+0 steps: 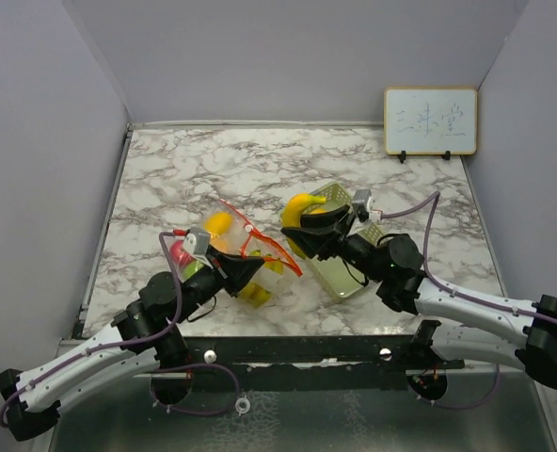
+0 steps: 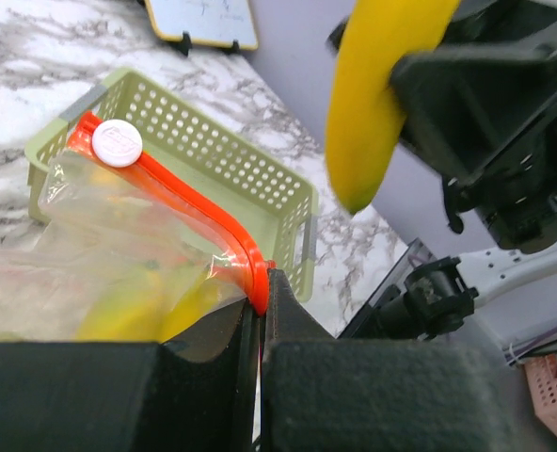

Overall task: Place the food in the zip-top bag and seal the zipper
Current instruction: Place the fake fruit in the zipper food storage bag.

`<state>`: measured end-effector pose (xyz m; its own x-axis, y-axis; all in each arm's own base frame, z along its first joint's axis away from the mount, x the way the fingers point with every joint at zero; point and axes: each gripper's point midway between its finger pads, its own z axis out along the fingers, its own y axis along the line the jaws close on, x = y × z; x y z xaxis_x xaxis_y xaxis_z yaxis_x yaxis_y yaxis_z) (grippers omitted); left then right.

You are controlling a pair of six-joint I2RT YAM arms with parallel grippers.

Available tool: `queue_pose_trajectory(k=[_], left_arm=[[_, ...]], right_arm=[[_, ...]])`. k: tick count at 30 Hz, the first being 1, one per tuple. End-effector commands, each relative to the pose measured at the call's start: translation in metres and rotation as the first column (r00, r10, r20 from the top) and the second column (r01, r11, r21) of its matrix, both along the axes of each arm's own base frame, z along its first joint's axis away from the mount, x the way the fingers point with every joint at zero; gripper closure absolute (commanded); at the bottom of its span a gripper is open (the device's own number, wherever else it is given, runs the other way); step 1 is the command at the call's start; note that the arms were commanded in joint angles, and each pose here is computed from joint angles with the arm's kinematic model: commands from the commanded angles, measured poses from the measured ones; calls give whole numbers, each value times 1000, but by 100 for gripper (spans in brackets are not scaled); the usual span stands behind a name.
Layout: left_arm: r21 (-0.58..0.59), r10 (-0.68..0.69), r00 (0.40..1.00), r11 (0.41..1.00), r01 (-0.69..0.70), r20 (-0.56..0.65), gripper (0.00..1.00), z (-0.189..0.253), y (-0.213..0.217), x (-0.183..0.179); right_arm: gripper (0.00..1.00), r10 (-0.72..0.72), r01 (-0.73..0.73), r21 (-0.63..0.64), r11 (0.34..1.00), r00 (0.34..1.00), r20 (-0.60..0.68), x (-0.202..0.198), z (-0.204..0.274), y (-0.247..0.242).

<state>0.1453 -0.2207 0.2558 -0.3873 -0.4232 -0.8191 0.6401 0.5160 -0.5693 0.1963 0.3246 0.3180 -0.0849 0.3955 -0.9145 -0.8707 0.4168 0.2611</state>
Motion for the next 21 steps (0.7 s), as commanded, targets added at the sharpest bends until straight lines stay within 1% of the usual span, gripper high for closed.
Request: queue_pose_trajectory(k=[1, 4, 7, 9, 13, 17, 21], left_arm=[[33, 3, 1000, 999, -2, -19, 100, -9, -3, 3], [27, -6, 999, 1000, 7, -36, 100, -16, -4, 1], [7, 4, 999, 1000, -4, -45, 100, -17, 0, 0], [-14, 15, 999, 1000, -16, -47, 100, -14, 5, -1], [-39, 43, 998, 998, -45, -46, 100, -6, 16, -2], [-37, 49, 997, 998, -52, -59, 100, -4, 22, -5], [-49, 46, 996, 998, -49, -74, 100, -6, 23, -6]], right_arm=[[98, -74, 45, 199, 979, 987, 142, 1, 52, -9], [98, -70, 35, 201, 979, 984, 167, 7, 52, 7], [98, -36, 1, 194, 981, 984, 175, 4, 44, 27], [98, -39, 1, 199, 980, 982, 183, -2, 38, 38], [98, -114, 59, 260, 964, 973, 203, -5, 37, 45], [98, -189, 120, 325, 938, 963, 190, 3, 37, 50], [98, -248, 176, 329, 928, 949, 193, 9, 32, 69]])
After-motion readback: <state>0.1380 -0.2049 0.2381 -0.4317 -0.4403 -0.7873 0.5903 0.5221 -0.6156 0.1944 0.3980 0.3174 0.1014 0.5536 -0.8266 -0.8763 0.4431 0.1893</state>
